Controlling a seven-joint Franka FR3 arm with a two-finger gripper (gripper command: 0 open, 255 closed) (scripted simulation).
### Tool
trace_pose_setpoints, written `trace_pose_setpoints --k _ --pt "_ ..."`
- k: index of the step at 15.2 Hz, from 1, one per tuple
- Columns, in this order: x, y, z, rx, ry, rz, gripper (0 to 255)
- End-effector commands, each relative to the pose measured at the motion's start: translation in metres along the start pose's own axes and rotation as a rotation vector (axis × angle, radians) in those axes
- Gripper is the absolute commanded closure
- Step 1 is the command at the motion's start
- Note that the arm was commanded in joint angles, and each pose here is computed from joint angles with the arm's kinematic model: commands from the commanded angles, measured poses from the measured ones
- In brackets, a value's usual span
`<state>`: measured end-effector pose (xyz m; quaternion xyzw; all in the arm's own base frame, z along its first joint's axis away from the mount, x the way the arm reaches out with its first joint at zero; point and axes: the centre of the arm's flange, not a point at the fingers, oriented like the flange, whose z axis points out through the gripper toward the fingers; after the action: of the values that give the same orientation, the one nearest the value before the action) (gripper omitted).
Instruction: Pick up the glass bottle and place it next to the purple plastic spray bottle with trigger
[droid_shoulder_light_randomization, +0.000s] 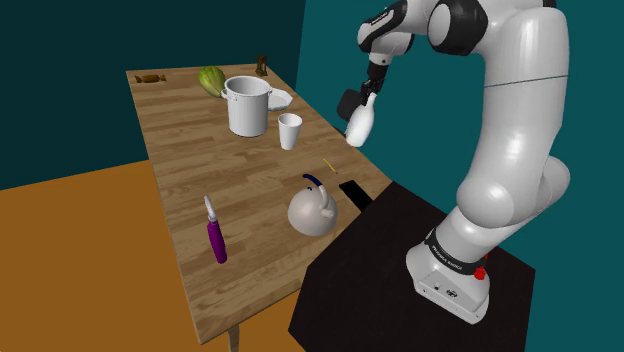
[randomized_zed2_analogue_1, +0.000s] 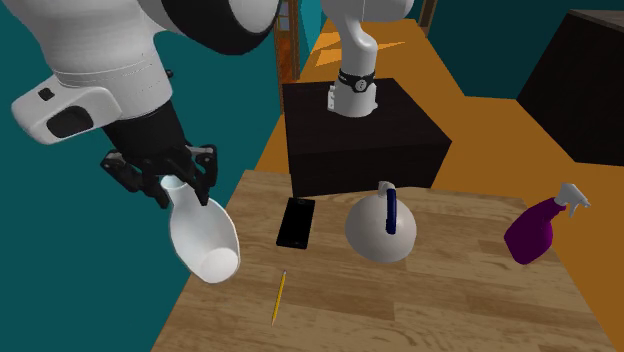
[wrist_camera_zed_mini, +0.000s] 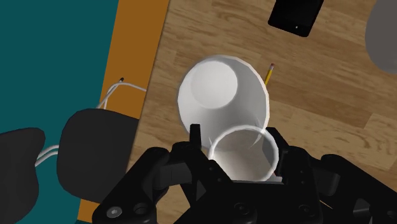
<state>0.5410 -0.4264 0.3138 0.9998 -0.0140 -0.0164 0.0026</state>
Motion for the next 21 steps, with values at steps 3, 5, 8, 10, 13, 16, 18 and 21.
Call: trace_pose_setpoints --k 3,5,8,10,13,16,18,21 --pt "0.000 0.000 -0.021 0.000 0.000 0.000 255" --pt "0.000 0.000 -0.032 0.000 0.000 0.000 255" --pt "-0.001 0.000 -0.048 0.000 0.000 0.000 255" --pt "-0.001 0.000 -0.058 0.000 0.000 0.000 255" --pt "-0.002 0.000 -0.074 0.000 0.000 0.000 255" --pt "-0.002 0.000 -0.090 0.000 0.000 0.000 255" --pt "-0.003 0.000 -0.100 0.000 0.000 0.000 255" --pt "-0.003 0.000 -0.116 0.000 0.000 0.000 255"
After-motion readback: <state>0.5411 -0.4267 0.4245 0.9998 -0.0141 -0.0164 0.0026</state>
